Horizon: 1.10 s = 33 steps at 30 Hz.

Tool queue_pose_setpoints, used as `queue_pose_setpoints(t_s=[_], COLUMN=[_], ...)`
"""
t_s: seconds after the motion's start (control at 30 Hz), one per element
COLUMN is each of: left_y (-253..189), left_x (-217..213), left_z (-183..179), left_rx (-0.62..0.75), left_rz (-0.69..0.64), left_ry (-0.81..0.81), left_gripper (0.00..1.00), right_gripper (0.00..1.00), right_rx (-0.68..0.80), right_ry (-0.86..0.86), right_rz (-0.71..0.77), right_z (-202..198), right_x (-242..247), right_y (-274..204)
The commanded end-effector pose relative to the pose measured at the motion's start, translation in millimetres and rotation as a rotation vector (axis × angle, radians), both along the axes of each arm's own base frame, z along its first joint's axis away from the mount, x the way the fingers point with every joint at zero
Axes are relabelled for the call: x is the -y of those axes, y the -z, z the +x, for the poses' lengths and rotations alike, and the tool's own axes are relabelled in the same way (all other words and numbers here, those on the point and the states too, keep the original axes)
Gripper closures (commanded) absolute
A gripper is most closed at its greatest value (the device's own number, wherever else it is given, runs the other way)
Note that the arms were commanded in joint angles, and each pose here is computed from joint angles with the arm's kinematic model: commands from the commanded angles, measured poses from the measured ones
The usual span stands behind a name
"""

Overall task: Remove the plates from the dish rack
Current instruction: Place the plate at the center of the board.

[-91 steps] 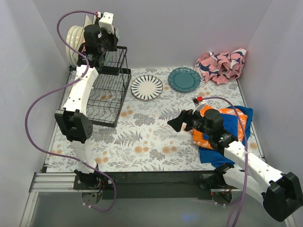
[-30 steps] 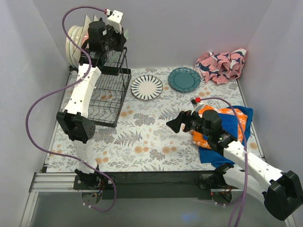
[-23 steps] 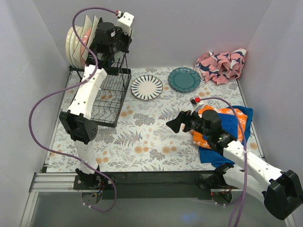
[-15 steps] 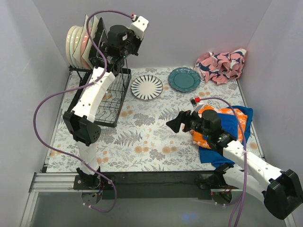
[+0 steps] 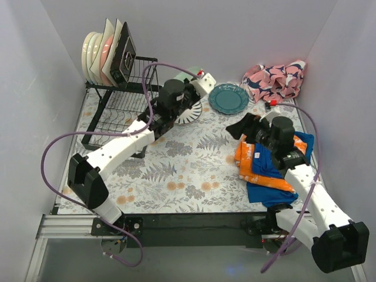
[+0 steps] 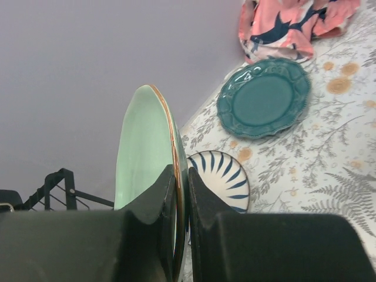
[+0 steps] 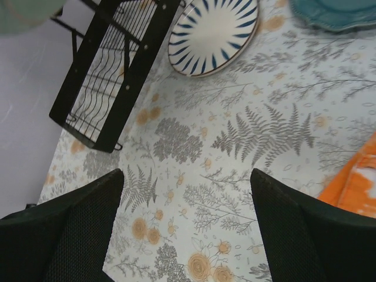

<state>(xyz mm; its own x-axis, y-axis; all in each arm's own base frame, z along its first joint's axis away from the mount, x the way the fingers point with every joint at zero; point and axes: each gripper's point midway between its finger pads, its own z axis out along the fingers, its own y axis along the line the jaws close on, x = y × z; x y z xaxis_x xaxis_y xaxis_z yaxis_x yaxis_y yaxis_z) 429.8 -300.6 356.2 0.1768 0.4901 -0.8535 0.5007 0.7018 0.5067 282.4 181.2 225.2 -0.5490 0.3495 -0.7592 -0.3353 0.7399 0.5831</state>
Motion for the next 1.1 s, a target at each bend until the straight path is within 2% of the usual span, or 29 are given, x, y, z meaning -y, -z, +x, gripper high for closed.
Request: queue_pose_setpoints(t_s=[0.0,0.07,0.1,0.23,0.37,0.57,0.7,0.9,1.0,1.07], left_y=[-89,-84,-59,-24,12,65,78,93,99,103], left_x=[-15,-9,-4,22,44,82,101,106,108,108], left_z=[-42,-60,-66,-100,-122,-136,-143,-144,-146,-147], left_rx=[0.300,0.321,0.305,0.306,0.292,0.260,0.273,0.314,0.307,0.299], left_rz=[-0.152,-0.170,-0.120,-0.086,-0.020,0.062,0.093,0.133,0.129,0.123], left_ry=[-0.039,-0.033,-0.024,0.011,0.035,0.096,0.120,0.101,0.115,0.125], left_gripper=[1.00,1.00,1.00,1.00,1.00,1.00,1.00,1.00,1.00,1.00], right_gripper=[0.07,0.07,0.07,0.07,0.08,0.08,0.08,0.11,0.18,0.25], right_rx=[0.014,0.016,0.022,0.058,0.061,-0.017,-0.163,-0.236,-0.264,-0.261], right_ry=[0.024,0.010,0.022,-0.016,-0.085,-0.108,-0.111,-0.050,-0.091,-0.116], right_rz=[0.104,0.141,0.154,0.208,0.241,0.202,0.099,0.034,0.046,0.087], right_z=[24,31,35,45,44,52,52,55,54,53], right_x=[31,36,44,41,31,18,3,8,0,-6], right_y=[-44,-59,-66,-100,-109,-76,-29,13,21,21])
